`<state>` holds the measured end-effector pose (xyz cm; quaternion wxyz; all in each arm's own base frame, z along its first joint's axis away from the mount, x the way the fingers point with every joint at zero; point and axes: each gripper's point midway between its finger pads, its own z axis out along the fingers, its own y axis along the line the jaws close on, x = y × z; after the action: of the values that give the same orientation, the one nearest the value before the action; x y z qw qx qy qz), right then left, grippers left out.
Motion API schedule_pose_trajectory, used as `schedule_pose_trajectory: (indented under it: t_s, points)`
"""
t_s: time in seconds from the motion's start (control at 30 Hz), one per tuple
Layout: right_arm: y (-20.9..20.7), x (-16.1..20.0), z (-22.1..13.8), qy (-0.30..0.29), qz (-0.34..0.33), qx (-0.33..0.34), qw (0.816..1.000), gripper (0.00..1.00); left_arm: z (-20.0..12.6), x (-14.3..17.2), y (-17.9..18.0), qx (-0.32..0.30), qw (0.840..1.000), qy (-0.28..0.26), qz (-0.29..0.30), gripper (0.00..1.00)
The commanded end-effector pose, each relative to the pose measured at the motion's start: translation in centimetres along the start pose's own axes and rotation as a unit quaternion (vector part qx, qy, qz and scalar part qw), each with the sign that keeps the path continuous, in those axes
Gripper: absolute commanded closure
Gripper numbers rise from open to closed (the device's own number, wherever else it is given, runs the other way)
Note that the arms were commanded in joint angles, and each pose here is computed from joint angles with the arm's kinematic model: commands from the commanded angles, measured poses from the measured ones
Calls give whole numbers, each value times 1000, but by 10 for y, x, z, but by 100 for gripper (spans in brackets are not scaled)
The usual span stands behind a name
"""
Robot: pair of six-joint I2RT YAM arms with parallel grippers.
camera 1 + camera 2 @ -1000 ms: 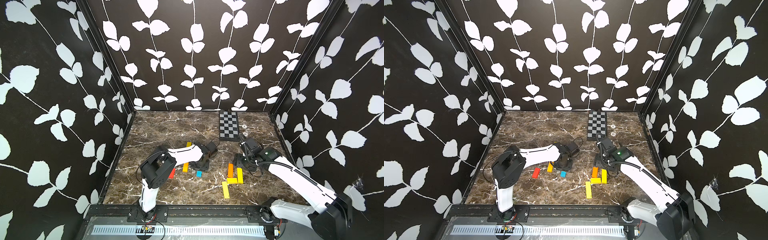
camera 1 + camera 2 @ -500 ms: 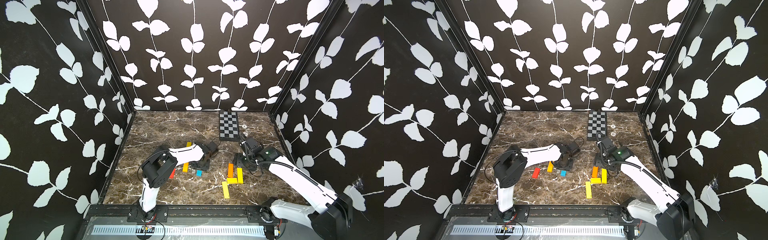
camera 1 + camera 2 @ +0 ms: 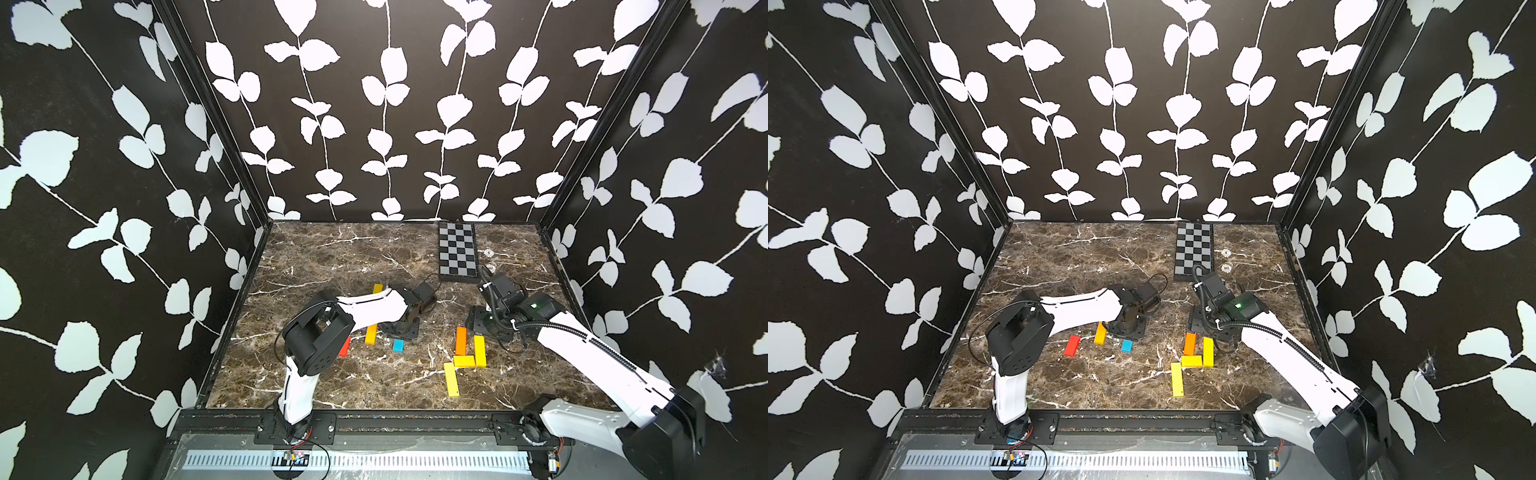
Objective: Assemble the letter h with building blocks
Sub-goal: Assemble the building block at the center of the board.
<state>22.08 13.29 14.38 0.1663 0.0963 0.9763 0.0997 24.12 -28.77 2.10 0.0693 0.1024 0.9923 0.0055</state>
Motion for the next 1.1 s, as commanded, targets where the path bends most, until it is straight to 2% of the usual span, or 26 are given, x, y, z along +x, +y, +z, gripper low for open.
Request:
schedule_pose_trajectory:
  t_s: [0.0, 0.53, 0.6, 0.73, 0.9, 0.97, 1.07]
  points:
    - [-2, -1, -5, -9, 0, 2, 1000, 32, 5, 2, 5, -10, 1000, 6, -2, 76]
    - [-1, -2, -6, -9, -3, 2, 1000, 32, 1, -8, 6, -10, 1000, -2, -2, 77]
    - [0, -2, -5, -7, -3, 1, 1000, 32, 0, -9, 6, -9, 1000, -5, -4, 72]
    - [0, -2, -5, -7, -3, -1, 1000, 32, -2, -10, 5, -3, 1000, -10, -5, 53]
    - [2, 0, -4, -5, -8, 6, 1000, 32, -15, -7, -2, 19, 1000, -14, 6, 39]
    - [6, 1, -3, -6, -15, 14, 1000, 31, -29, -8, -5, 29, 999, -28, 13, 35]
    - [16, 2, -2, -19, -22, 33, 999, 23, -60, -9, 0, 41, 998, -51, 13, 35]
